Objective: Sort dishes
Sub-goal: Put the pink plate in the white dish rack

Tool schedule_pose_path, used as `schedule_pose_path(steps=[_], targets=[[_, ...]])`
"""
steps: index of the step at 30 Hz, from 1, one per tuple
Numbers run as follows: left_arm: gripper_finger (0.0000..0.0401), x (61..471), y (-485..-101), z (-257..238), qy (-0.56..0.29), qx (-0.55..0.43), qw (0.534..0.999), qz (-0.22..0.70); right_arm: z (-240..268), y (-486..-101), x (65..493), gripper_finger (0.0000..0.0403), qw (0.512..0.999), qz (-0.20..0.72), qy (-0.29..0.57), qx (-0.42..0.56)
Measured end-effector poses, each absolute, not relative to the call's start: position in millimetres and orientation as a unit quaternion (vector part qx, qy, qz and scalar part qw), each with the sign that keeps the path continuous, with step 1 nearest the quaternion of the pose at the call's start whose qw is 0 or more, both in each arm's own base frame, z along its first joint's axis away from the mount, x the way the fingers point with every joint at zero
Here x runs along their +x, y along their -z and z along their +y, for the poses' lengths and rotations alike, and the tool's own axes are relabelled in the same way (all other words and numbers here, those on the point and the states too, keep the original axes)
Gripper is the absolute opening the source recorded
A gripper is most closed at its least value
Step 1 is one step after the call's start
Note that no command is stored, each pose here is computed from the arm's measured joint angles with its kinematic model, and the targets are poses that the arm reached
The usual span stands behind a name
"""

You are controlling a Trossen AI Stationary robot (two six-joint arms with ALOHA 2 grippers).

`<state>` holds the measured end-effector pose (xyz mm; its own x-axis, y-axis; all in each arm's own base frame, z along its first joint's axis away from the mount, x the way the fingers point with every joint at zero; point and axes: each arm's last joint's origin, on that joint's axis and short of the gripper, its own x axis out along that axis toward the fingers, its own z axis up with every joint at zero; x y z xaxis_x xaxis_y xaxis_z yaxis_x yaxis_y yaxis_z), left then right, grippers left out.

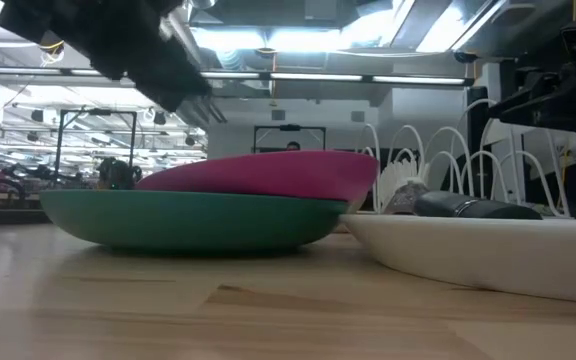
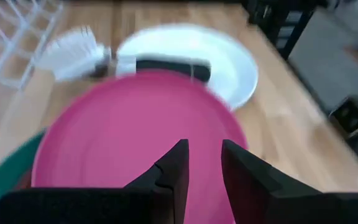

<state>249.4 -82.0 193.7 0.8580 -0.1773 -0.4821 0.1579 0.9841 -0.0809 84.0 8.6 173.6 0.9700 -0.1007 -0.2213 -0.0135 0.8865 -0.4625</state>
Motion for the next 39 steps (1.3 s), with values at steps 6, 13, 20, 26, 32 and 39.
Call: schedule_pose_path(steps=[6,13,20,26,32,39], targets=[[0.0084,257,-193,-93,0.113,0.039,0.955,0.271,9,-174,84,0.0131,0.964,0.121,0.022,-0.237],[0.0084,257,-194,-94,0.109,0.051,0.956,0.268,9,-173,84,0.0131,0.963,0.122,0.022,-0.238],[0.0125,258,-194,-92,0.071,0.040,0.960,0.269,9,-173,84,0.0131,0.963,0.122,0.023,-0.238],[0.0193,256,-190,-100,0.096,0.061,0.955,0.274,9,-173,84,0.0131,0.963,0.122,0.022,-0.238],[0.0213,252,-168,-119,0.152,0.145,0.926,0.314,8,-173,84,0.0131,0.963,0.123,0.023,-0.238],[0.0214,255,-142,-125,0.108,0.226,0.906,0.341,8,-173,84,0.0131,0.963,0.123,0.023,-0.238]])
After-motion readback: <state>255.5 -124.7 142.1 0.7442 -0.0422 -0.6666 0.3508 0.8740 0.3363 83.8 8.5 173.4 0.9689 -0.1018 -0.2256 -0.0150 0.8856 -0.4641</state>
